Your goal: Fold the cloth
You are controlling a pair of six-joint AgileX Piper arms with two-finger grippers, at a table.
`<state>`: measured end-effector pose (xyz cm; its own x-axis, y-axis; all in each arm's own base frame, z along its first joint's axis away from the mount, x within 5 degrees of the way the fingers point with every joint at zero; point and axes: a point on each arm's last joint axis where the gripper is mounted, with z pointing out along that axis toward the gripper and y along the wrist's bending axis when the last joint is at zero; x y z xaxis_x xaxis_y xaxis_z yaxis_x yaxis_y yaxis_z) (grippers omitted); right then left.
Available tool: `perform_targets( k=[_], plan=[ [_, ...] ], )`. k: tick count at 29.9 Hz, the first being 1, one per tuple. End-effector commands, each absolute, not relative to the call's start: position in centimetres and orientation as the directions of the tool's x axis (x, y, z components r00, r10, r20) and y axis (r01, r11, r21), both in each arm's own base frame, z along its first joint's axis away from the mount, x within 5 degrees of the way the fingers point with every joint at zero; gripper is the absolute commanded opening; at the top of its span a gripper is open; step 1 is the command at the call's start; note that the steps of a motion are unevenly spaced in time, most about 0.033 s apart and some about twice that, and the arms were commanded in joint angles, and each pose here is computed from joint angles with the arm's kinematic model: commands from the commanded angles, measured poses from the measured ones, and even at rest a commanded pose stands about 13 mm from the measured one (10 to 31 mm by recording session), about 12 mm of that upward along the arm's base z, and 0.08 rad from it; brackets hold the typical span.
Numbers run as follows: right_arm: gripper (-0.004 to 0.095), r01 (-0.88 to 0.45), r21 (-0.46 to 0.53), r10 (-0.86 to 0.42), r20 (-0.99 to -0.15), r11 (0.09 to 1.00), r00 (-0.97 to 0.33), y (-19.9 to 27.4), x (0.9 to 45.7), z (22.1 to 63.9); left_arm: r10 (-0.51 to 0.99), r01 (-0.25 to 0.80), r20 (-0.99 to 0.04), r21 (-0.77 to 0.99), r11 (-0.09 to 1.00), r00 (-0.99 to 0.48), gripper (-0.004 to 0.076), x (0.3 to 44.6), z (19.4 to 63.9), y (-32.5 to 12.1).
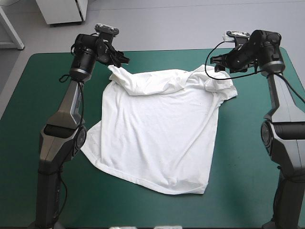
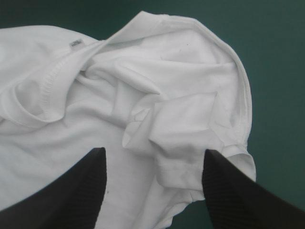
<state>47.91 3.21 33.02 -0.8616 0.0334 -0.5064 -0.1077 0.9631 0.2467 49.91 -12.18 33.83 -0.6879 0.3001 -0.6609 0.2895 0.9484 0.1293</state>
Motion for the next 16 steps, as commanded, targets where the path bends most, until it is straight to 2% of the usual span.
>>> perform_targets(
  k=[1,6,12,16],
  plan=[
    [0.0536,-0.150,0.233,0.035,-0.640,0.961,-0.768,3.2,44.5,40.2,0.287,0.241,-0.754,0.175,0.955,-0.591,0.0493,46.7,41.1,-10.8],
    [0.0536,-0.163,0.233,0.041,-0.681,0.959,-0.731,3.2,41.0,43.8,0.253,0.214,-0.776,0.155,0.964,-0.578,0.0493,44.5,44.1,-9.4],
    [0.0534,-0.170,0.270,0.049,-0.649,0.948,-0.759,3.4,36.0,44.8,0.234,0.202,-0.834,0.151,0.968,-0.500,0.0493,40.5,49.0,-8.5],
    [0.0532,-0.183,0.280,0.044,-0.648,0.942,-0.760,3.5,32.5,45.5,0.238,0.205,-0.817,0.150,0.967,-0.525,0.0493,38.1,50.1,-7.9]
  ],
)
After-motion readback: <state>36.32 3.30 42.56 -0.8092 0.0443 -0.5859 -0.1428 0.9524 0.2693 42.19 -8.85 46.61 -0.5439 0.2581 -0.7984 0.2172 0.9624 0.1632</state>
